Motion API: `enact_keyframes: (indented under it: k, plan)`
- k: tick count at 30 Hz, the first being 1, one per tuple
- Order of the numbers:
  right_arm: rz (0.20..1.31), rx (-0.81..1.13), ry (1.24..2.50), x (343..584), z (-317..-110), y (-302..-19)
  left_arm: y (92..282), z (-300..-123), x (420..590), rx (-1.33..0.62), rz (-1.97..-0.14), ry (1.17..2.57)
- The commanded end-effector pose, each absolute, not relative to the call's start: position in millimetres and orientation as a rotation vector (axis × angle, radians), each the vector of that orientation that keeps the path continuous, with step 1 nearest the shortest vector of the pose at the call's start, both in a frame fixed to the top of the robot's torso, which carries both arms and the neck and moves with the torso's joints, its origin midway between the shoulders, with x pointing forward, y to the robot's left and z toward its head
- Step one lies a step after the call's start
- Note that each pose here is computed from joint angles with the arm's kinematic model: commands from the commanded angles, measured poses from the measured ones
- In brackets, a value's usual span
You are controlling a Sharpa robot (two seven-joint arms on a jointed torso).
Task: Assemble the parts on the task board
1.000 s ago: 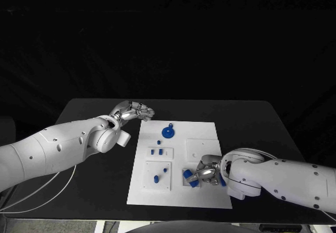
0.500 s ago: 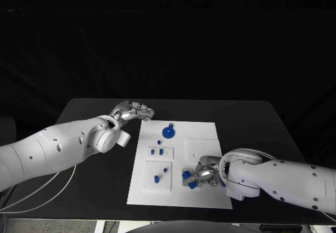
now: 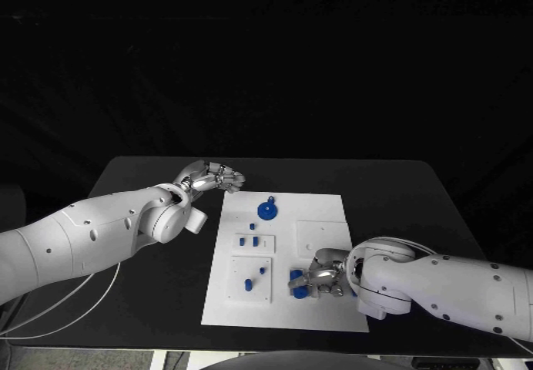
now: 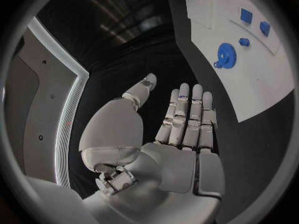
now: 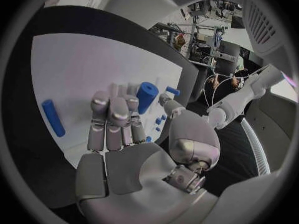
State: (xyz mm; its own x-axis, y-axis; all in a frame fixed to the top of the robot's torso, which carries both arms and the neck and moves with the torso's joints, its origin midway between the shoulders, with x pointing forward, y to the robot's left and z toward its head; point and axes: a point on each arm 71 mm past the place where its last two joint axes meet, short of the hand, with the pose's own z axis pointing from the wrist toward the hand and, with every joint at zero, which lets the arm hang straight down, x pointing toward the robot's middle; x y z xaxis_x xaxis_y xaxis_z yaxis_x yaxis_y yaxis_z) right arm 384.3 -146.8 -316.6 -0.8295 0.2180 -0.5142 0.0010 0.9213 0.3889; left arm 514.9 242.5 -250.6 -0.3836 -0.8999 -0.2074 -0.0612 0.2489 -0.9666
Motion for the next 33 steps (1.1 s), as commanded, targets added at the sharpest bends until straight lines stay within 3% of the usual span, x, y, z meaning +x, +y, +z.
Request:
enact_keyframes:
  k: [1,33]
  plan:
    - [0.537,0.145,2.512,382.6,-316.5,-142.9,240.3,-250.0,514.4,-0.901,-1.262,1.676]
    - [0.641,0.146,2.525,375.4,-311.9,-158.5,242.1,-250.4,514.8,-0.904,-1.256,1.677]
